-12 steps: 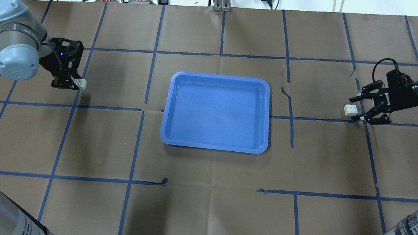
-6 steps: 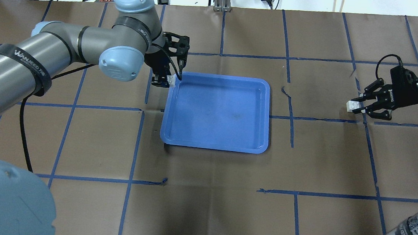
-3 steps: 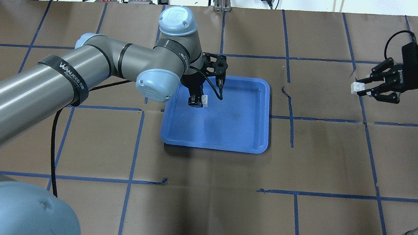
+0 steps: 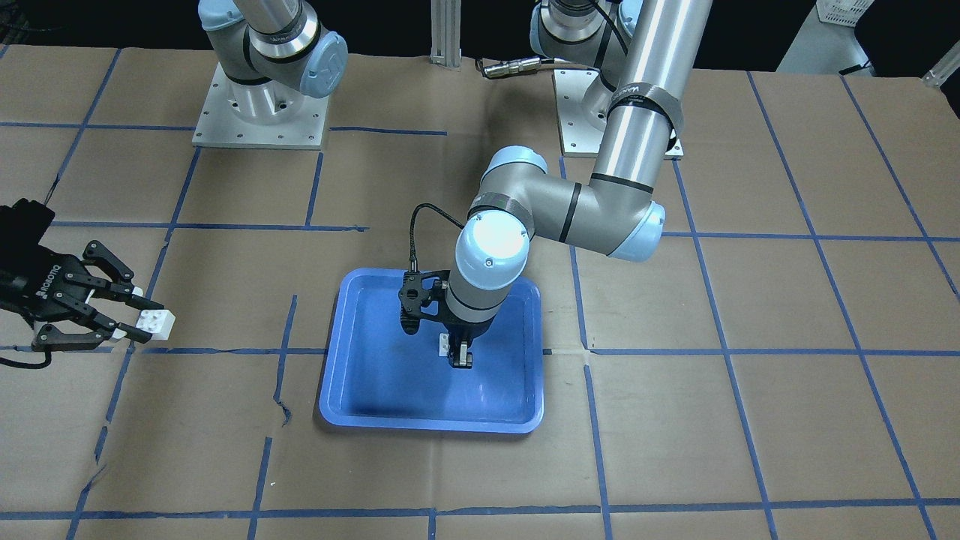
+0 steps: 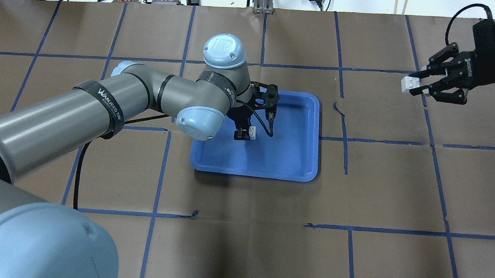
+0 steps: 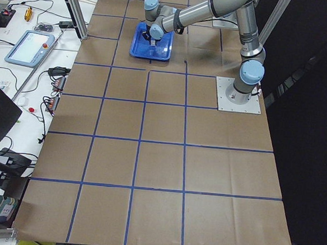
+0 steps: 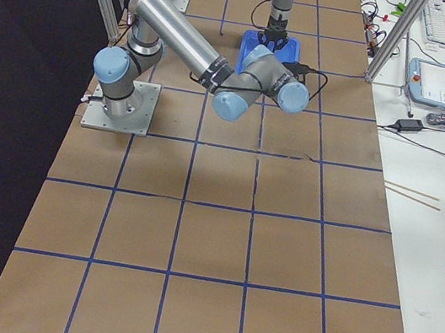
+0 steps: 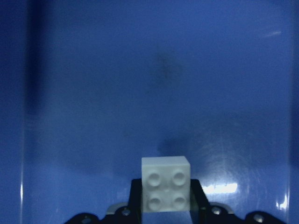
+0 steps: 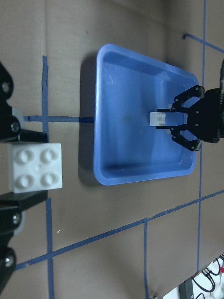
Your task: Assemble white blocks and place on blue tray
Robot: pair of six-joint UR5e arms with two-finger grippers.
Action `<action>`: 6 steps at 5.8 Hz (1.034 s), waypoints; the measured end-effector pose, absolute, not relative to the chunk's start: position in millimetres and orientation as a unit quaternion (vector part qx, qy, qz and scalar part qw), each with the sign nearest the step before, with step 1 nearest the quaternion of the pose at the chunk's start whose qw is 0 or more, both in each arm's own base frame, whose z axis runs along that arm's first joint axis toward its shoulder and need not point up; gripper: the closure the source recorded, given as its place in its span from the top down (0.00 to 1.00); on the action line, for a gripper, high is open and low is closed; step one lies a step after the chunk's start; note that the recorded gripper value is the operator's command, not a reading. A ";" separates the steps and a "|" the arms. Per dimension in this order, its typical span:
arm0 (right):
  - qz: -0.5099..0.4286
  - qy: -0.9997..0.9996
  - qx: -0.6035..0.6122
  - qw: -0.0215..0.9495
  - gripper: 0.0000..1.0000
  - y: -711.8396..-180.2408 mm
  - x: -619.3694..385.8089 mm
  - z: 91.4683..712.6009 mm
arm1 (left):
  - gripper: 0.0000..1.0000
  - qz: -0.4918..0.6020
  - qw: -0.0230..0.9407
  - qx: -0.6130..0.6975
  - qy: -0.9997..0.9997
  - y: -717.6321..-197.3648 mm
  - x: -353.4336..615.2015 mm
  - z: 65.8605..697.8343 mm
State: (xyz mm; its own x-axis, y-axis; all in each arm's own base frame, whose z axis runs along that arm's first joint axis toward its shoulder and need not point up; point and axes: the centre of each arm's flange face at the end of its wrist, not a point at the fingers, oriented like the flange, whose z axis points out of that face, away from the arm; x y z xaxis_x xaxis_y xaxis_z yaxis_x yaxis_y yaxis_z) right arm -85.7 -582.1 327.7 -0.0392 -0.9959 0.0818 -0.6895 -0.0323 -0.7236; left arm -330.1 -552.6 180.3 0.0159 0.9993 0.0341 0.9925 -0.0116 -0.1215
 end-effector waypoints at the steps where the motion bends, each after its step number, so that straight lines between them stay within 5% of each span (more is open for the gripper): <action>1: -0.307 0.641 -0.656 0.253 0.09 -580.7 -68.1 332.1 | 0.01 0.031 0.056 -0.711 -0.700 -550.7 -330.7 179.6; 2: -0.303 0.636 -0.661 0.258 0.09 -579.4 -59.1 331.6 | 0.02 0.033 0.054 -0.713 -0.698 -548.3 -334.0 183.9; 3: -0.300 0.631 -0.665 0.264 0.09 -577.7 -54.3 329.3 | 0.41 0.036 0.052 -0.717 -0.694 -544.2 -339.8 189.6; 4: -0.298 0.625 -0.669 0.270 0.09 -575.4 -50.8 322.7 | 0.95 0.035 0.051 -0.719 -0.692 -541.1 -343.3 189.4; 6: -0.295 0.619 -0.668 0.288 0.10 -566.4 -45.4 298.2 | 0.98 0.032 0.050 -0.719 -0.692 -539.9 -344.2 189.2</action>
